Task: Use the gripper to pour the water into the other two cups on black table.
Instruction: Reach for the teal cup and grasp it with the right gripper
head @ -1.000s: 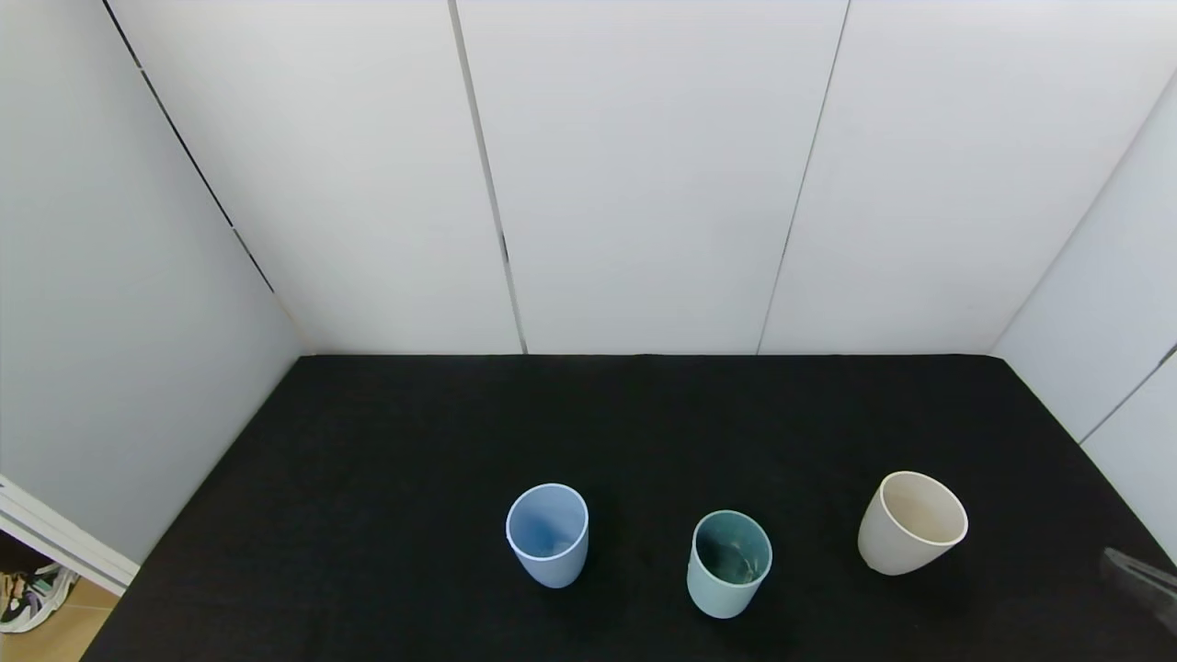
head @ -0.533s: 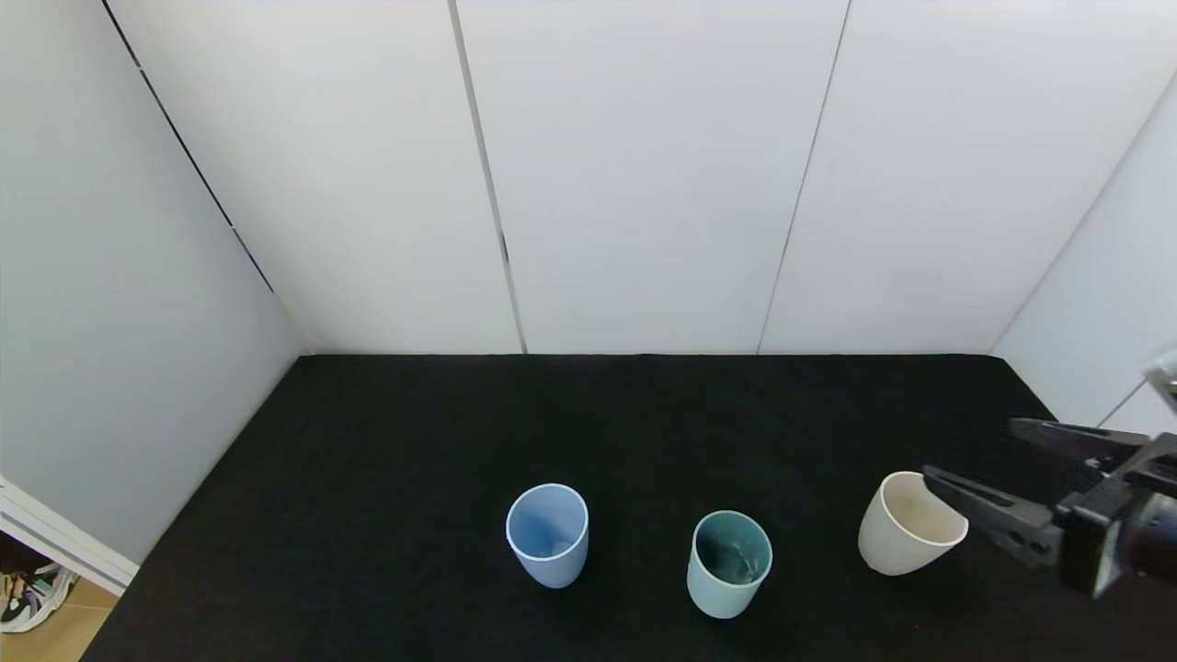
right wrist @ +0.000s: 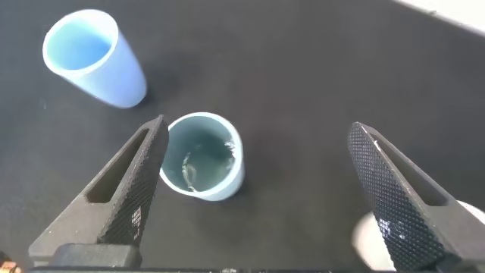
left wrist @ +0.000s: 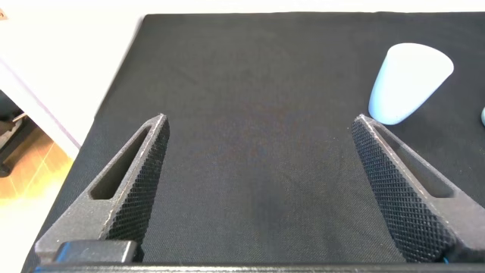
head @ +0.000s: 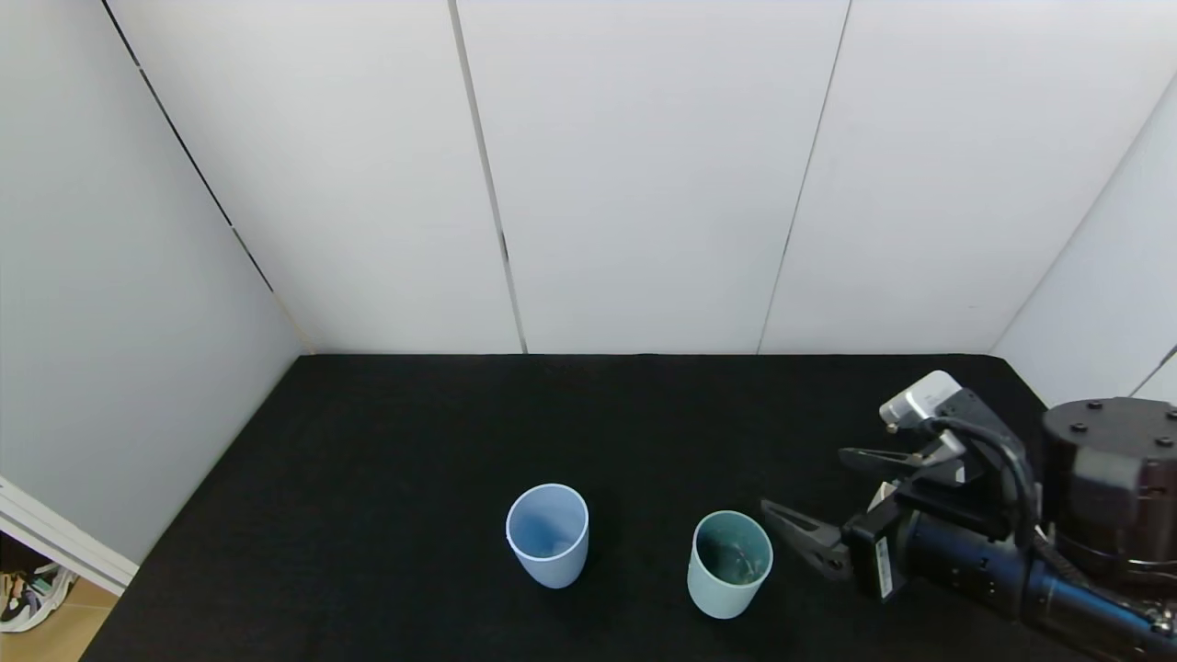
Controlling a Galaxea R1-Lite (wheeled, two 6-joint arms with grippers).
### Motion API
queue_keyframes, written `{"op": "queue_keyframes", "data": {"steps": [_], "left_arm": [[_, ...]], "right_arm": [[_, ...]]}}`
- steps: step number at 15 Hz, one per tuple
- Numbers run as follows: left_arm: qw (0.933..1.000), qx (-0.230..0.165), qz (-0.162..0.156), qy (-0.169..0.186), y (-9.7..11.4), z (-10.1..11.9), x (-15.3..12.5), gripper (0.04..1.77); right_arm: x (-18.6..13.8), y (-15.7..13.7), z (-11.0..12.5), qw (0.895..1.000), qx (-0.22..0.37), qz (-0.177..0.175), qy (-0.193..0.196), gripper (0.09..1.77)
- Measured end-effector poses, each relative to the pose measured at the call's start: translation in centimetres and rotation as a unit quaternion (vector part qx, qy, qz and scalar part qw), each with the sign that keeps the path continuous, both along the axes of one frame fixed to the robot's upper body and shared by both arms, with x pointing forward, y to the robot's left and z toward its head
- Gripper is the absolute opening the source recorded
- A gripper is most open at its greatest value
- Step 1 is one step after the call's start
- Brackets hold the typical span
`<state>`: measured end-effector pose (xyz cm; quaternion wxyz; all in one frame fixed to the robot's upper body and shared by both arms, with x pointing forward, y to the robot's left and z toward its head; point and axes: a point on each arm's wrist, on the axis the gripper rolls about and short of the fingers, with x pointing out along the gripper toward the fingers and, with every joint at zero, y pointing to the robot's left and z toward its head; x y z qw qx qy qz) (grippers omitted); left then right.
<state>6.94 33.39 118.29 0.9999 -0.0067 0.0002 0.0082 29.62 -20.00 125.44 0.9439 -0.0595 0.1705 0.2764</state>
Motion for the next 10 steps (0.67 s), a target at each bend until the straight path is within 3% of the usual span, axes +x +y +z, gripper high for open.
{"op": "queue_keyframes", "data": {"steps": [10], "left_arm": [[1.0, 0.0, 0.0, 0.0, 0.0, 0.0, 0.0, 1.72]], "right_arm": [[2.1, 3.8, -5.0, 0.999, -0.02, 0.03, 0.027, 1.71]]}}
